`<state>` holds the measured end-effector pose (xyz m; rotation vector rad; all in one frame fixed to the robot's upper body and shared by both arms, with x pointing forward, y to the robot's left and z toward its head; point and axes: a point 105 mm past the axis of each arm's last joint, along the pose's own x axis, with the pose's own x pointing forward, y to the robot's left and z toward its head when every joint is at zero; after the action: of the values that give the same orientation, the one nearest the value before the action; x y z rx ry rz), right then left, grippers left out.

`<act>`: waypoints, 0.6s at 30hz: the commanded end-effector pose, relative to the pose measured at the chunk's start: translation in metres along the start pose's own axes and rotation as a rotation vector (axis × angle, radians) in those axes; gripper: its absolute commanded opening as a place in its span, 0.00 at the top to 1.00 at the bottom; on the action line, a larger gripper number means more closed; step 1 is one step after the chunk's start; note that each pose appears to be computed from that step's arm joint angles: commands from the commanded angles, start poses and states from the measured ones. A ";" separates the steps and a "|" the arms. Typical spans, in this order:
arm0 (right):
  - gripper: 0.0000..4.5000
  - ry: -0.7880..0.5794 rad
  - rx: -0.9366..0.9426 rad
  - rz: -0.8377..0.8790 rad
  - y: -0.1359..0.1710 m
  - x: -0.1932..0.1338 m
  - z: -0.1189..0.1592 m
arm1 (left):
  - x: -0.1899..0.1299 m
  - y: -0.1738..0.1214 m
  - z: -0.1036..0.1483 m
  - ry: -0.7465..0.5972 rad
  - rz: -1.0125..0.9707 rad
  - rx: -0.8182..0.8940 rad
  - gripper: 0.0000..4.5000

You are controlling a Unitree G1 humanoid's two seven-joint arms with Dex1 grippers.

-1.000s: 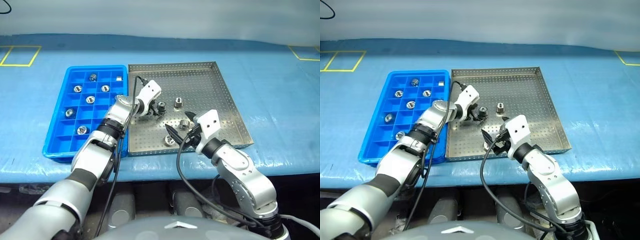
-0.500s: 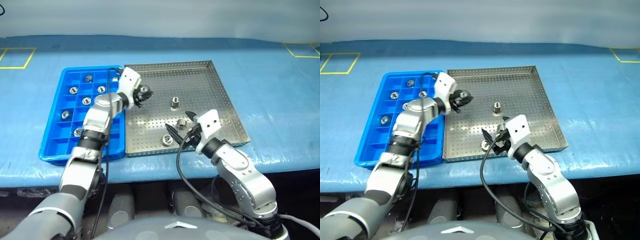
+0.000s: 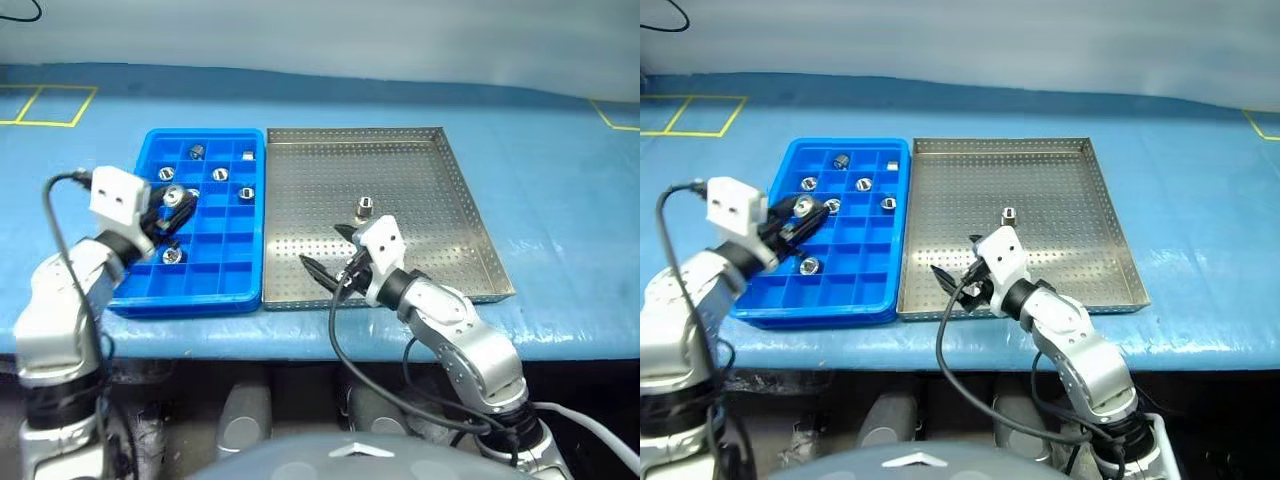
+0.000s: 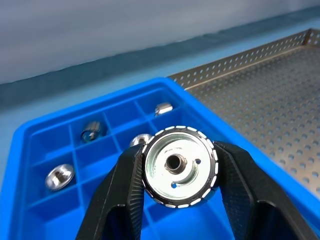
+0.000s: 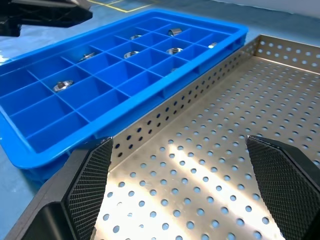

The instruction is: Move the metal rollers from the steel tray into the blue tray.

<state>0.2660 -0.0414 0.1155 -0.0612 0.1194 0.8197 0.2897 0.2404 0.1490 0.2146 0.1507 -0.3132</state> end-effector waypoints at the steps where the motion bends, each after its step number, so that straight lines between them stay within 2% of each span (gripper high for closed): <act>1: 0.00 -0.037 -0.009 0.044 0.007 0.003 0.009 | -0.027 -0.002 0.002 0.021 -0.020 0.067 0.59; 3: 0.00 -0.033 -0.008 0.064 0.009 0.005 0.009 | -0.042 0.004 -0.013 0.113 0.009 0.068 0.59; 8: 0.00 -0.026 -0.004 0.102 0.014 0.007 0.007 | -0.060 0.009 -0.034 0.256 0.064 0.087 0.59; 18: 0.00 -0.061 -0.027 0.244 0.033 0.004 0.013 | -0.062 0.019 -0.056 0.384 0.156 0.062 0.59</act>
<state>0.2500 -0.0192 0.1133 -0.0525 0.1267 1.0273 0.2304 0.2882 0.1076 0.3148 0.4902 -0.1313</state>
